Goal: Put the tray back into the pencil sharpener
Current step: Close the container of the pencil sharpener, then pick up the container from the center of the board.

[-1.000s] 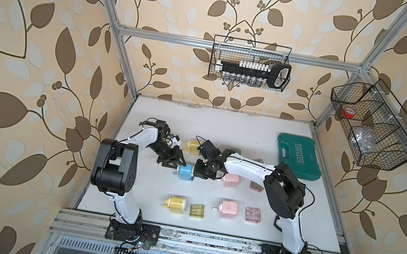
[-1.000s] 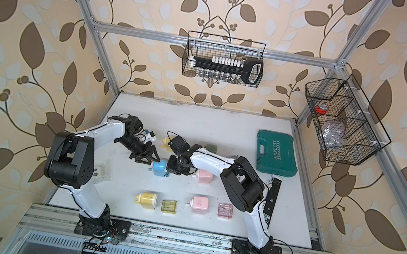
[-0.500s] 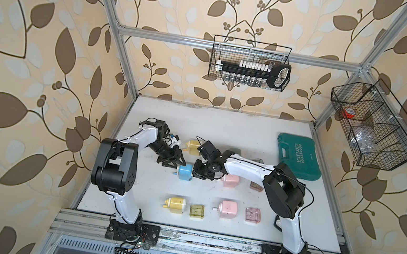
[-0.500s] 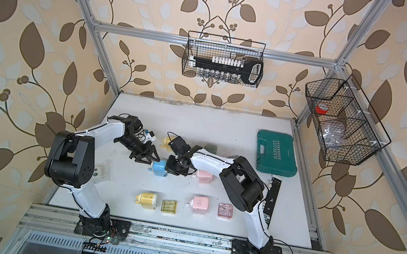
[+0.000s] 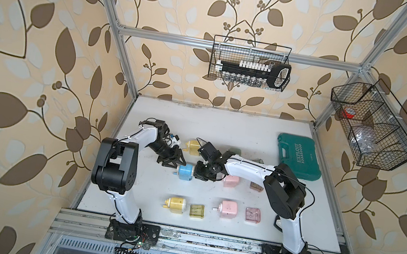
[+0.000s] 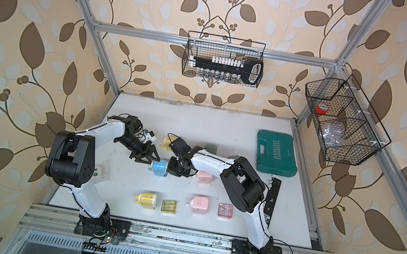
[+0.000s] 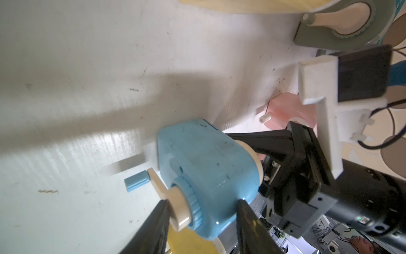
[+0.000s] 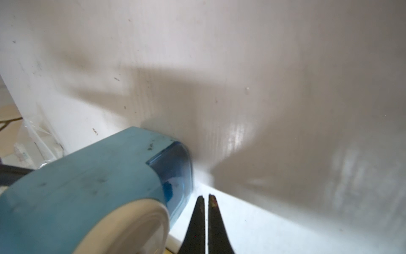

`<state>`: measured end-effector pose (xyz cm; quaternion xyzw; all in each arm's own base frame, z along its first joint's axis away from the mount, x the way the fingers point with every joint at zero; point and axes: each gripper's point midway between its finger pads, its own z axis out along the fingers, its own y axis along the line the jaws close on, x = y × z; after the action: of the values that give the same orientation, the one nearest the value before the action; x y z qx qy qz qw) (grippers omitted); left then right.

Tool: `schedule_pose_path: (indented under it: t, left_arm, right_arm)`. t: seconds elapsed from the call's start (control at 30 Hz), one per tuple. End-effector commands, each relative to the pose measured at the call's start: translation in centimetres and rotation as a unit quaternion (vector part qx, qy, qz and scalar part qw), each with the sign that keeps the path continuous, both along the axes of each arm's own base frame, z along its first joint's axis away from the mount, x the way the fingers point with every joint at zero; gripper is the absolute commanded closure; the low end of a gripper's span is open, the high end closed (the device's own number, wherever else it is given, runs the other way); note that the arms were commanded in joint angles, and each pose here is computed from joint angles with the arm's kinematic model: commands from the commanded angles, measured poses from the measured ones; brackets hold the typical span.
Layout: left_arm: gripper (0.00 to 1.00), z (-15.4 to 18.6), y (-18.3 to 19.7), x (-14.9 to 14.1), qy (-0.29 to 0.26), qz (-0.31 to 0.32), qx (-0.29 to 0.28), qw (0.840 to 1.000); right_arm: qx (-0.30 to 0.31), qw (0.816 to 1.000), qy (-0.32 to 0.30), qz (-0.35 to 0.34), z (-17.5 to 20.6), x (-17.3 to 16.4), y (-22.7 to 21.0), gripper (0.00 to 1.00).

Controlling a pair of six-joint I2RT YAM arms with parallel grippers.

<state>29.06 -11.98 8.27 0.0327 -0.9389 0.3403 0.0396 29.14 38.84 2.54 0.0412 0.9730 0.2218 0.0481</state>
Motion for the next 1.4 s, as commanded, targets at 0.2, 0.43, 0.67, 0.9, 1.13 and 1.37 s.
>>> schedule_pose_path:
  t: [0.2, 0.43, 0.67, 0.9, 1.13, 1.37]
  left_arm:
    - [0.48, -2.7, 1.1, -1.4, 0.025, -0.018, 0.053, 0.998]
    - [0.47, -2.1, 0.9, -1.3, 0.015, -0.018, 0.046, 0.999]
    - [0.47, -0.9, 0.5, -1.0, -0.001, -0.014, 0.031, 0.999]
    - [0.46, 0.1, 0.9, -1.1, -0.004, -0.012, 0.047, 0.999]
    - [0.45, 1.6, 1.6, -1.1, -0.016, -0.008, 0.07, 0.997]
    - [0.45, 6.8, 2.8, -0.7, -0.087, 0.022, 0.095, 0.991]
  right_arm:
    - [-0.03, 0.999, -0.02, 0.007, 1.6, -0.1, -1.1, 0.89]
    - [-0.031, 0.999, -0.023, 0.01, 2.1, 0.0, -1.2, 0.87]
    - [-0.028, 0.999, -0.024, 0.011, 2.6, 0.0, -1.2, 0.85]
    - [-0.029, 0.999, -0.028, 0.009, 3.2, -0.2, -1.5, 0.84]
    - [-0.025, 0.999, -0.034, 0.008, 3.9, -0.2, -1.6, 0.84]
    - [-0.042, 0.998, -0.052, 0.021, 5.4, -0.5, -1.7, 0.83]
